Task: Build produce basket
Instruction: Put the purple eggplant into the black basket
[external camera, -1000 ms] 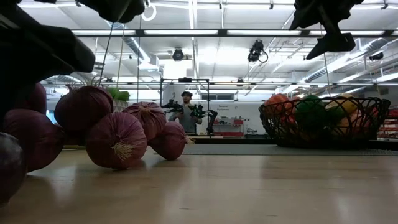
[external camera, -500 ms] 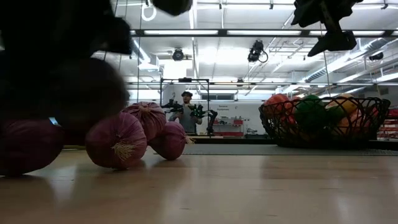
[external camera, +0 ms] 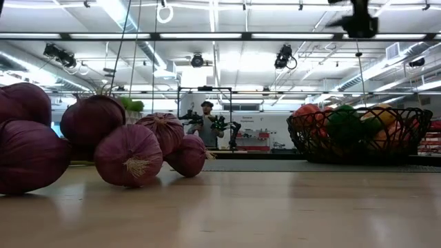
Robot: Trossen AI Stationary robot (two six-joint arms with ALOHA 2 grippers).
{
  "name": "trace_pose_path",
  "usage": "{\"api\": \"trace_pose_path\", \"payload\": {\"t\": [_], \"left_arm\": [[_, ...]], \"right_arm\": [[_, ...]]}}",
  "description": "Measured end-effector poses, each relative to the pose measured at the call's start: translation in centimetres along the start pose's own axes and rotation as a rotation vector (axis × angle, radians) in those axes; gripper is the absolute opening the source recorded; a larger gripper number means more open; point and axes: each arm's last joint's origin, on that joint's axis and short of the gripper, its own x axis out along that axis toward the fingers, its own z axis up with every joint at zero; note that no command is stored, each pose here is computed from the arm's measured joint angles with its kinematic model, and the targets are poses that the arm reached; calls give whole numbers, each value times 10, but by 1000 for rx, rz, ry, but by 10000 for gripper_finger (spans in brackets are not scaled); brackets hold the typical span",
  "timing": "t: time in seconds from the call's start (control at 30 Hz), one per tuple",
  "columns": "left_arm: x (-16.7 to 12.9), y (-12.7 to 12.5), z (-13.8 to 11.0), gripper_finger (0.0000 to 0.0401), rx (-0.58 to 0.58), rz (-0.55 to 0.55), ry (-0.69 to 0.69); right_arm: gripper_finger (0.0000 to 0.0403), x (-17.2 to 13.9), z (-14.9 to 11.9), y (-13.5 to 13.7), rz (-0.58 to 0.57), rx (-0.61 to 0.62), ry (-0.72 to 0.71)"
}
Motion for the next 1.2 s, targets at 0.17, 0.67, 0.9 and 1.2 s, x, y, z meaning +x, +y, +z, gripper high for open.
{"api": "trace_pose_path", "payload": {"t": [0.17,0.67,0.9,1.2], "left_arm": [[-44,17,34,122,-164,-42,-304],[-64,65,109,124,-434,-94,-648],[-65,72,120,125,-506,-124,-692],[-67,70,121,126,-532,-157,-707]], "right_arm": [[366,-1,13,22,192,-133,-175],[348,40,26,35,242,-182,-259],[348,57,39,33,227,-244,-345],[345,70,47,28,215,-240,-355]]}}
